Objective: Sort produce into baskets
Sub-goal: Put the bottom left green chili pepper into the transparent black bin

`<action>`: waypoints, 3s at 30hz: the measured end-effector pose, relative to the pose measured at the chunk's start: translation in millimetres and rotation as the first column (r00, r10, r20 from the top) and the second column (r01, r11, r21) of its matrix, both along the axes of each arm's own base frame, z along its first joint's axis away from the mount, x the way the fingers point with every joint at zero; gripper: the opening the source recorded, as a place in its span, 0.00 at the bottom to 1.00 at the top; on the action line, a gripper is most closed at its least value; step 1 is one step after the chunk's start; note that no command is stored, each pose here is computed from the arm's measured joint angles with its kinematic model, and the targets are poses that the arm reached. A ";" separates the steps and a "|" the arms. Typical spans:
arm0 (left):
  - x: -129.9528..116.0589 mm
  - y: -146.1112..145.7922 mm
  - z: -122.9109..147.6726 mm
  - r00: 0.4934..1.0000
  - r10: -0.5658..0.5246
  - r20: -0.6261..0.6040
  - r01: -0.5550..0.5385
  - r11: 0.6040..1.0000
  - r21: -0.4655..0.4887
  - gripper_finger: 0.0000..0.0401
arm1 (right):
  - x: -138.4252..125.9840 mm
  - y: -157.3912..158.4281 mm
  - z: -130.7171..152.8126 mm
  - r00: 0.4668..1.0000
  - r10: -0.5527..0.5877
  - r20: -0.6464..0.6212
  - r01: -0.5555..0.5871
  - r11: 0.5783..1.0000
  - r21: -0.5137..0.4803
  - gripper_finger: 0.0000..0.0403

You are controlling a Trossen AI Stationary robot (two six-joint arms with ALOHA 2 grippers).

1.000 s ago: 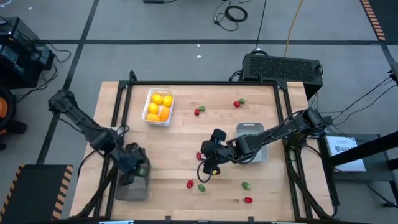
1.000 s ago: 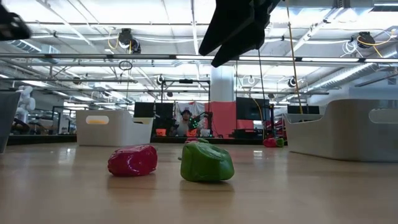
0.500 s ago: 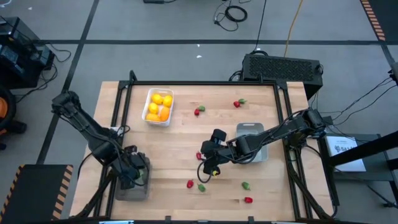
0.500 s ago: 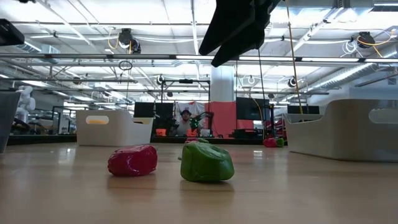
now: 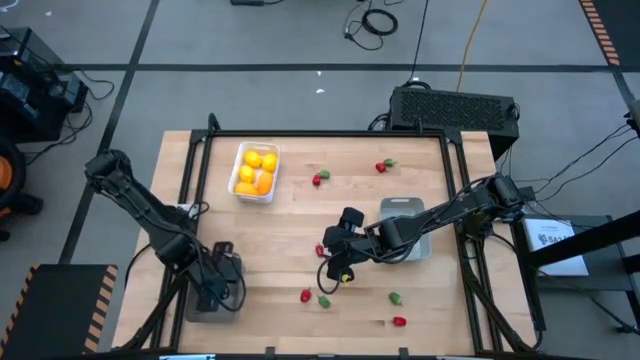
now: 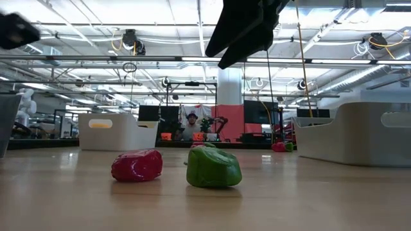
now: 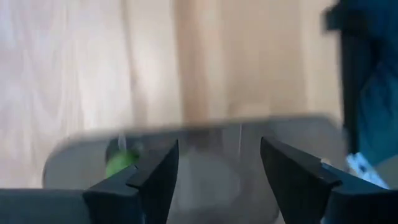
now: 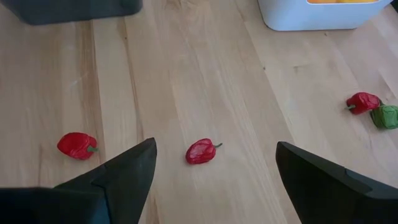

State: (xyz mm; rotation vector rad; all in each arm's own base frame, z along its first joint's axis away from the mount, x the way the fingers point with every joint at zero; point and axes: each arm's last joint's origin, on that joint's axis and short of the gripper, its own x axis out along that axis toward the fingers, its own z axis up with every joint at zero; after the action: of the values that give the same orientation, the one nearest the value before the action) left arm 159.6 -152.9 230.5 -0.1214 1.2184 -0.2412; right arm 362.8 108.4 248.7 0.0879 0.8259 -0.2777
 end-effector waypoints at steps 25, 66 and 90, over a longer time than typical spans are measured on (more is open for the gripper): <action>137.0 -8.9 -46.1 0.709 -0.293 0.642 0.211 0.956 0.204 0.59 | 1.4 0.5 1.0 1.000 0.028 0.009 -0.028 0.999 -0.020 0.79; 215.2 -9.3 -128.4 0.802 -0.353 0.481 0.349 0.931 0.101 0.59 | -10.4 -1.2 -7.4 0.991 -0.001 -0.133 0.004 1.000 0.025 0.79; 204.1 -1.7 -102.6 0.846 -0.333 0.417 0.317 0.942 0.109 0.25 | -11.4 -1.6 -7.9 0.990 -0.007 -0.143 0.011 1.000 0.025 0.79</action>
State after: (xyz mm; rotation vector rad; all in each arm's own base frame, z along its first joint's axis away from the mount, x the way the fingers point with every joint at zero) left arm 363.8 -154.6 127.9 0.1693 0.7911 -0.5154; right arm 351.4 106.8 240.7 0.0967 0.9718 -0.2844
